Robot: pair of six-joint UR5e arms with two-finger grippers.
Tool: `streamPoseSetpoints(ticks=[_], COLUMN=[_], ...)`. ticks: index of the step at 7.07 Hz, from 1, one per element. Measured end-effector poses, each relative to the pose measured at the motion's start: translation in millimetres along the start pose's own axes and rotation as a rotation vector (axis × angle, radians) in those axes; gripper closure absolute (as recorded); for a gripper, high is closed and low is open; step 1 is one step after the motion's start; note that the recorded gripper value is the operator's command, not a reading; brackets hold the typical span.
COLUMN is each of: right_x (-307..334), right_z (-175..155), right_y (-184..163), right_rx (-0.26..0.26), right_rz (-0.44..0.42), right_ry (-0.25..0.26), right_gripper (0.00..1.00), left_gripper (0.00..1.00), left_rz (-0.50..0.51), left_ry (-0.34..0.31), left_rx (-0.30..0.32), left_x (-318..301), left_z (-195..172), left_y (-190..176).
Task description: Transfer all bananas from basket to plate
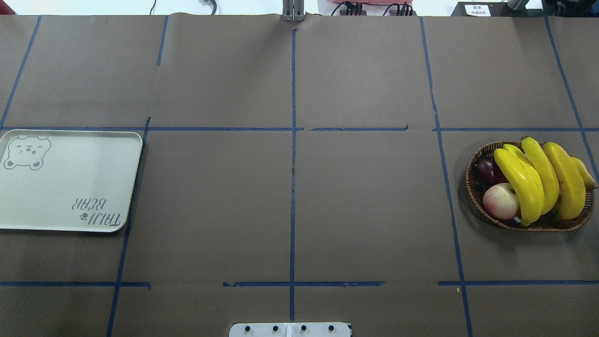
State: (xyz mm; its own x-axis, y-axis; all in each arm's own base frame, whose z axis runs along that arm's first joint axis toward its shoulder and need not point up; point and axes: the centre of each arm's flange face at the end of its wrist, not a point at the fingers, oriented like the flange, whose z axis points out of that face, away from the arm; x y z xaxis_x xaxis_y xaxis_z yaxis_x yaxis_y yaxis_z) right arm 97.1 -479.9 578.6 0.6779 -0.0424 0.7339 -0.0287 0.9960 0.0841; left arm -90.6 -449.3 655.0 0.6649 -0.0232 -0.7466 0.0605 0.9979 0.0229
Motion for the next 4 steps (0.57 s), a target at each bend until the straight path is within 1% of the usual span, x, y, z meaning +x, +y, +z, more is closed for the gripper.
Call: streamPoseSetpoints(ticks=[1, 2, 3, 4], right_x=[-26, -56, -94, -135], right_z=[-14, -9, -2, -1], right_y=[-13, -21, -24, -23], right_rx=[0.028, 0.021, 0.009, 0.008], right_rz=[-0.053, -0.102, -0.129, -0.13], right_ry=[0.005, 0.001, -0.004, -0.01], right_gripper=[0.0, 0.0, 0.0, 0.0], left_gripper=[0.0, 0.0, 0.0, 0.0], left_rz=[0.003, 0.005, 0.006, 0.006], left_ry=[0.0, 0.0, 0.0, 0.001], left_rx=[0.003, 0.004, 0.004, 0.003], left_x=[1, 2, 2, 2], left_z=[-1, -2, -2, -2], left_y=[0, 0, 1, 1])
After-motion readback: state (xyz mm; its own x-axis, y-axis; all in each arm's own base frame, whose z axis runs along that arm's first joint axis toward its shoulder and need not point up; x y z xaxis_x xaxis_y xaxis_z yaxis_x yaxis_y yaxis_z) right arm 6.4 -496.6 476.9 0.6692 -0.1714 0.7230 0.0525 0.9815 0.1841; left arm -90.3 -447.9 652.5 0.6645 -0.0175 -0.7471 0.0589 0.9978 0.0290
